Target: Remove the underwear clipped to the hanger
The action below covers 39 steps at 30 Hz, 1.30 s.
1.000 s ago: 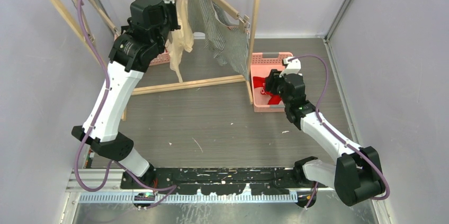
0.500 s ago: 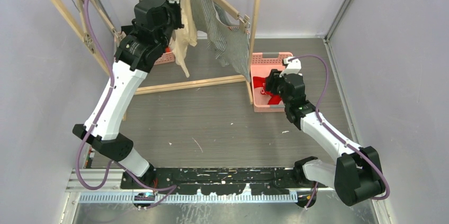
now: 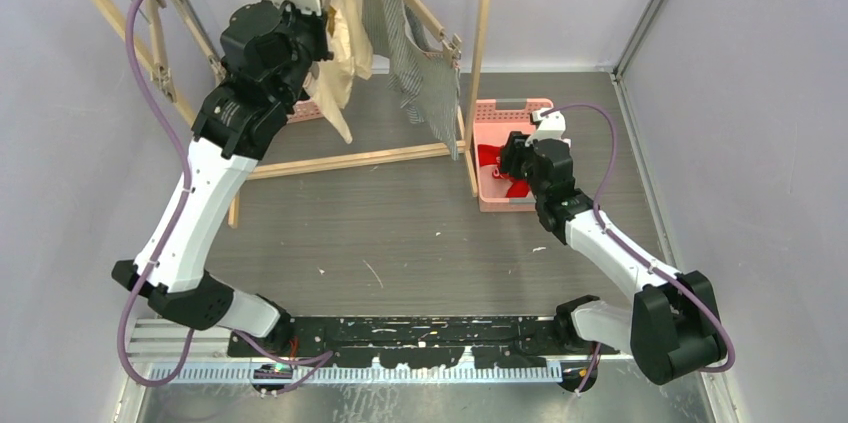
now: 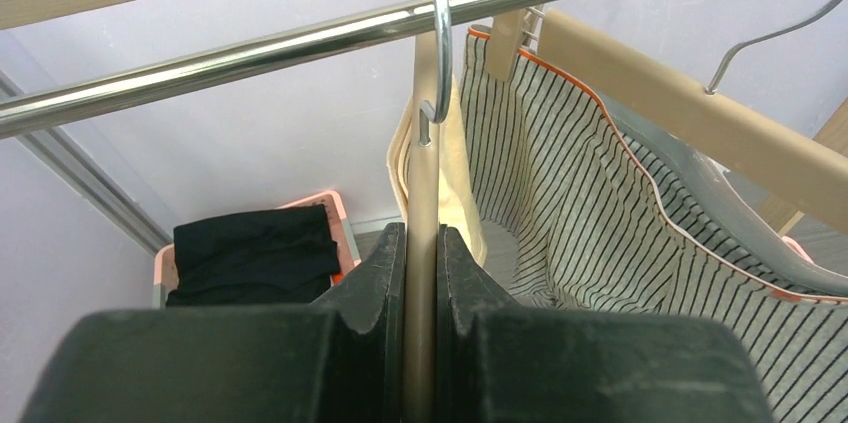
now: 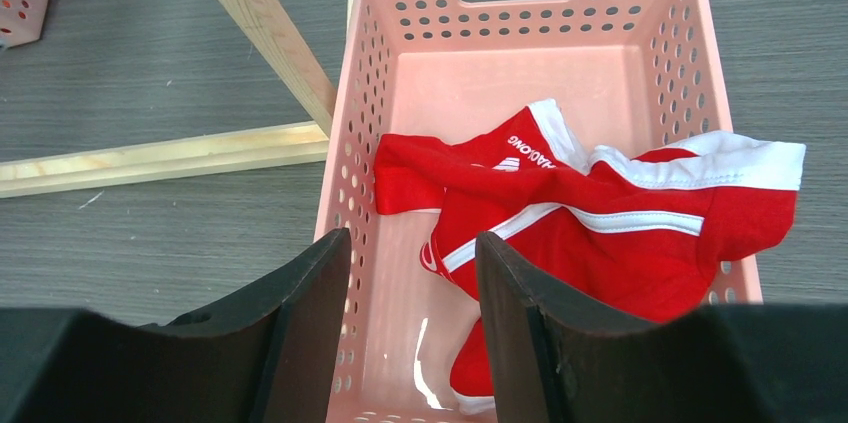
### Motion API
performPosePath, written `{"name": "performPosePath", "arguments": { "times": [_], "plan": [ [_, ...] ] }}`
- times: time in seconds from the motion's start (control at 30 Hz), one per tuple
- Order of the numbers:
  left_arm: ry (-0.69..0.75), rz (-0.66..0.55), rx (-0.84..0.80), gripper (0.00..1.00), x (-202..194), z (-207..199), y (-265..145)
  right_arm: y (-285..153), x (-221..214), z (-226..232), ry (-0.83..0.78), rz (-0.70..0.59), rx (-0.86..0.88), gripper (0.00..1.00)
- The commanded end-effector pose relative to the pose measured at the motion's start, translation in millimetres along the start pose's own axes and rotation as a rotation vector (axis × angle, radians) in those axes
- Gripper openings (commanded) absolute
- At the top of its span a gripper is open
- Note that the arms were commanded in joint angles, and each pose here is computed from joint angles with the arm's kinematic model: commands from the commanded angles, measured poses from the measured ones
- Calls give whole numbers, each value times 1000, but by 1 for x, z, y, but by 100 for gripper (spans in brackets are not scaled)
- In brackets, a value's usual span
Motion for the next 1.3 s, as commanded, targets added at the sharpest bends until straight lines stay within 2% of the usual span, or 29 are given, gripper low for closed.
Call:
{"name": "performPosePath", "arguments": {
  "times": [0.0, 0.33, 0.47, 0.57, 0.7, 0.87, 1.03, 1.27],
  "plan": [
    [-59, -177, 36, 0, 34, 20, -21, 1, 12, 6, 0, -62, 19, 54],
    [-59, -128, -27, 0, 14, 21, -47, 1, 12, 7, 4, -62, 23, 55],
    [-57, -119, -26, 0, 1, 29, -74, 2, 12, 8, 2, -57, 25, 55],
    [-19, -33, -66, 0, -19, 28, -87, 4, 13, 9, -2, -43, 27, 55],
    [64, 140, -163, 0, -54, 23, -108, 5, 14, 13, -5, -22, 56, 59],
    [68, 247, -356, 0, -94, 13, -148, 1, 23, 27, -25, 13, 164, 67],
    [13, 246, -463, 0, -120, 9, -183, -12, 38, 47, -41, 40, 344, 70],
    [-32, 264, -635, 0, -143, -6, -204, -41, 54, 76, -41, 78, 626, 70]
  ]
}}
Point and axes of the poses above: each gripper's point midway between its finger pads, its own y axis out along the fingers, its own z axis along the line the jaws close on, x = y × z, the point moved 9 cm from there along -y, back along the fingers, and after that the axes turned 11 degrees about y, right-handed, at the moved point
